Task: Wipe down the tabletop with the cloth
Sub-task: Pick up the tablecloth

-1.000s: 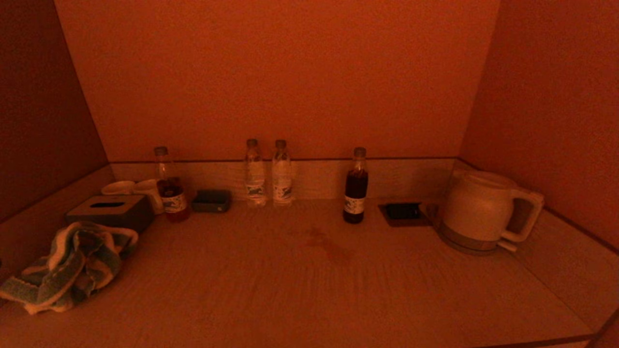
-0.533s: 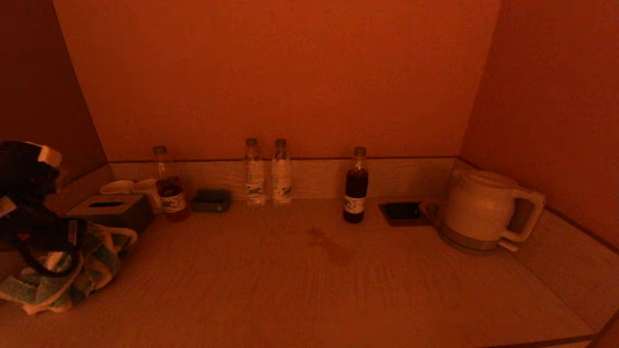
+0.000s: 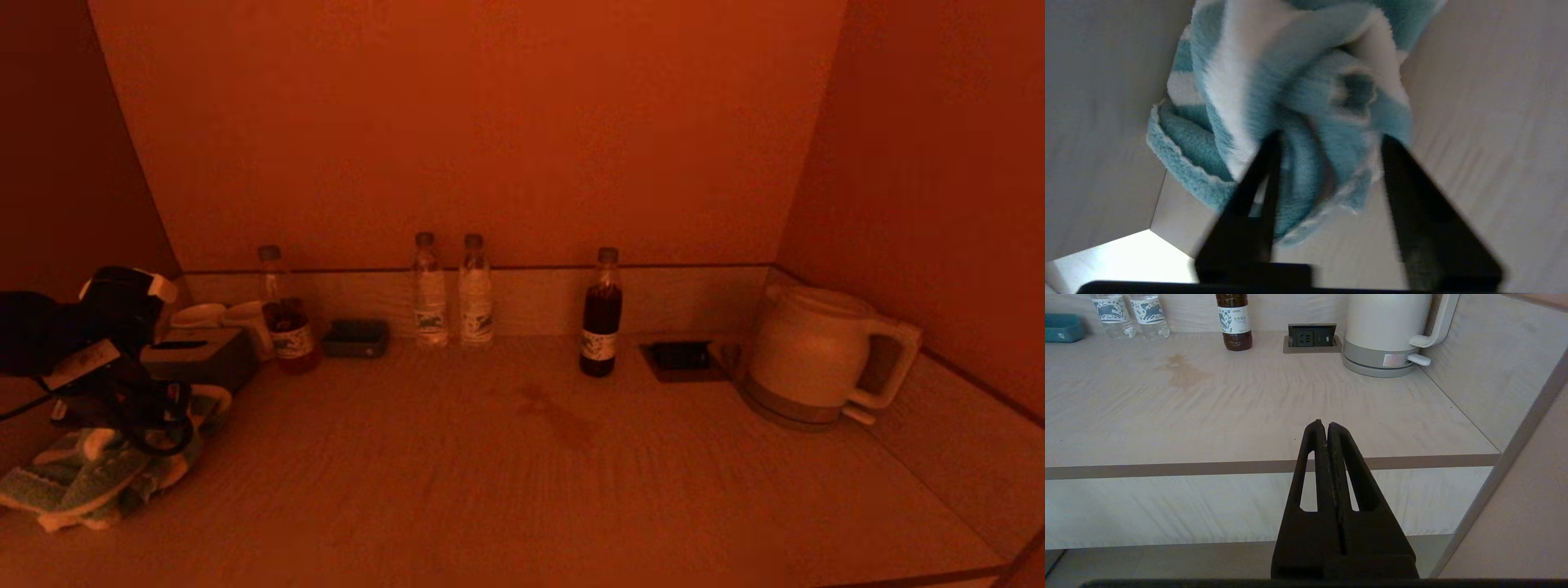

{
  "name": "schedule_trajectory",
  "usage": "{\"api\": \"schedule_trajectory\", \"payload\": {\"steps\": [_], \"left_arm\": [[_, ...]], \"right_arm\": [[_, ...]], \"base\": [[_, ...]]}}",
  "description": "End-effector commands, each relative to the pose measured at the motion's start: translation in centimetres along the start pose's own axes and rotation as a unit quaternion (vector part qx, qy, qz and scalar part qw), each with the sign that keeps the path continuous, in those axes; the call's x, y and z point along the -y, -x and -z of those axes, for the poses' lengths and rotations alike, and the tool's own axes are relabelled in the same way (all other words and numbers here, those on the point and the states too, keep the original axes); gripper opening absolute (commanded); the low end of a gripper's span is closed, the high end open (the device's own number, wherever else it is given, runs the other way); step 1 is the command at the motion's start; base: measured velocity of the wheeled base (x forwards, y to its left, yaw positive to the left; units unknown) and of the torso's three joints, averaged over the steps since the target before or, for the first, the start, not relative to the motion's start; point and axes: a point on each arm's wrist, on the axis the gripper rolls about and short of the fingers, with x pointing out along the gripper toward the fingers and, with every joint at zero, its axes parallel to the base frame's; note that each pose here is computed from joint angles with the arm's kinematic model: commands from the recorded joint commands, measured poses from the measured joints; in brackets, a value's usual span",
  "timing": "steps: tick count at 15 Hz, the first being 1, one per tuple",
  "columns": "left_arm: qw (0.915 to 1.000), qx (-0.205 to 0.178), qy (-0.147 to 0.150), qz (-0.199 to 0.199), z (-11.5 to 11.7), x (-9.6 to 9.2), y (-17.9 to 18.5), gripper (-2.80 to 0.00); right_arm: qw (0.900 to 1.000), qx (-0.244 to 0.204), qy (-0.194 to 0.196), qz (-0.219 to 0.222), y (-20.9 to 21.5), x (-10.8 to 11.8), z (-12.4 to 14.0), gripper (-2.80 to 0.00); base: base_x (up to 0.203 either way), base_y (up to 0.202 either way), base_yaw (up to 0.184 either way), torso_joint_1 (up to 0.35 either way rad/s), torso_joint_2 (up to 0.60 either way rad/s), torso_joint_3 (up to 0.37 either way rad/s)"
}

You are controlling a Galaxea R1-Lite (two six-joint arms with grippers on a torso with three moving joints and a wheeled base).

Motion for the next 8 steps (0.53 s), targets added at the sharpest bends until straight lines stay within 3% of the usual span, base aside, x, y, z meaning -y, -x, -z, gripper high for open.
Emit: {"api": "schedule_trajectory", "payload": {"steps": [1, 4, 8], "left_arm": [[1.0, -0.002, 0.002, -0.003, 0.0, 0.0, -0.2, 0.0], [0.9999, 0.009, 0.009, -0.001, -0.2, -0.6, 0.8, 0.0], [0.9969, 0.072, 0.031, 0.012, -0.1, -2.7, 6.4, 0.0]], "right_arm": [[1.0, 0.0, 0.0, 0.0, 0.0, 0.0, 0.0, -2.8], [1.0, 0.0, 0.0, 0.001, 0.0, 0.0, 0.0, -2.8], [1.0, 0.0, 0.0, 0.0, 0.0, 0.0, 0.0, -2.8]], "base": [[0.0, 0.0, 0.0, 0.0, 0.0, 0.0], [0.0, 0.0, 0.0, 0.0, 0.0, 0.0], [0.0, 0.0, 0.0, 0.0, 0.0, 0.0]]}}
